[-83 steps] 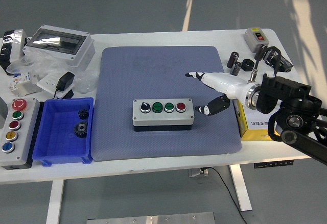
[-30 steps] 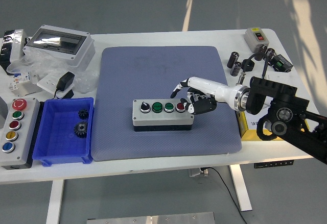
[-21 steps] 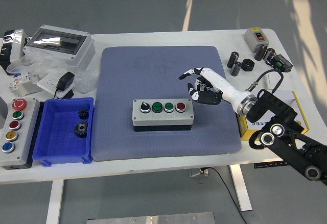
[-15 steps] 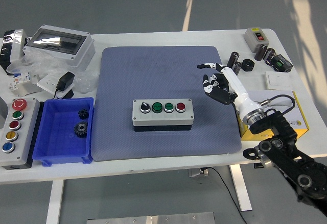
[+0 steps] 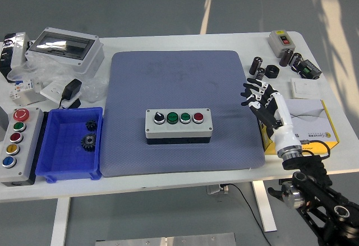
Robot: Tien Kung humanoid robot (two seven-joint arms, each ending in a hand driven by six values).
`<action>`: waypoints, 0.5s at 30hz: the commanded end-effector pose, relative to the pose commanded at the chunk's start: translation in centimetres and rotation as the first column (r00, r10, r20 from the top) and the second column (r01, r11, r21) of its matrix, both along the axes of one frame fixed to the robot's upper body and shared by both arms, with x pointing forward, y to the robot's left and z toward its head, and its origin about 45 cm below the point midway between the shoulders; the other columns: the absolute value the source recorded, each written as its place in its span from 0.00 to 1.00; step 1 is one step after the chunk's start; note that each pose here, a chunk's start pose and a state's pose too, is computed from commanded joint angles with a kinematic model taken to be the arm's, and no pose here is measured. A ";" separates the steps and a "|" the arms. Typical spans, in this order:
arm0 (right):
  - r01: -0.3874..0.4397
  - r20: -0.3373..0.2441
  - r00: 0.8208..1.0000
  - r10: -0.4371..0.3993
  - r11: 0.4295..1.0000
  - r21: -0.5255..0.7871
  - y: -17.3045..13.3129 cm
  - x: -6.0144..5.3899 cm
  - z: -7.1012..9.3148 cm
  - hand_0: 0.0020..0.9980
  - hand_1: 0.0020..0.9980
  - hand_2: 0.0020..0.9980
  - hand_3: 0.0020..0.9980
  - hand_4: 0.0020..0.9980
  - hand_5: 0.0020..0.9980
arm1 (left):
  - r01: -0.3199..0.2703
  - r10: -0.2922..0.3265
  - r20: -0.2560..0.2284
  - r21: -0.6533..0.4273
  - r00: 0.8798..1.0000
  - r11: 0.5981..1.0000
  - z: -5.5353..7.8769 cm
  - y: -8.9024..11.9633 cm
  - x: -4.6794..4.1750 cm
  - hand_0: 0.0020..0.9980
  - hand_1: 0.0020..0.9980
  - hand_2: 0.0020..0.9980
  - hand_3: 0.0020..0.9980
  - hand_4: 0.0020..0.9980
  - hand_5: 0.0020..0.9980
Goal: Pick up the button,place it on the desk,press the button,press the button
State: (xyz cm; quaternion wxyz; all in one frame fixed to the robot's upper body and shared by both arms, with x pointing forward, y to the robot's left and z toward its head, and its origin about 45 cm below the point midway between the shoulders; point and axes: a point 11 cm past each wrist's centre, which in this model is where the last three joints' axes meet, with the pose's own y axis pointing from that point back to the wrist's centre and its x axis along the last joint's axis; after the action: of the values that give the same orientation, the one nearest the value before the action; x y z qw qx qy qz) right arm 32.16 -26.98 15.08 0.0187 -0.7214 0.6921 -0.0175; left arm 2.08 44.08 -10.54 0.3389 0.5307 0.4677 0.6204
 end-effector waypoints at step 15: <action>0.004 -0.019 1.000 -0.003 0.999 0.038 0.0 0.0 0.0 0.82 0.79 0.81 0.75 0.76 0.98 | 0.013 -0.013 0.001 0.004 1.000 1.000 0.1 0.2 0.11 0.63 0.57 0.54 0.60 0.60 0.18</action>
State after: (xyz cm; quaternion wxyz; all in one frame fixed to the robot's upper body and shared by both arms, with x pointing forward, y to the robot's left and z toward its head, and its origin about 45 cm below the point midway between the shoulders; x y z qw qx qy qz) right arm 32.15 -26.96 15.07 0.0257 -0.7198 0.6937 0.0027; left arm 2.20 44.29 -10.46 0.3423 0.5339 0.4627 0.6194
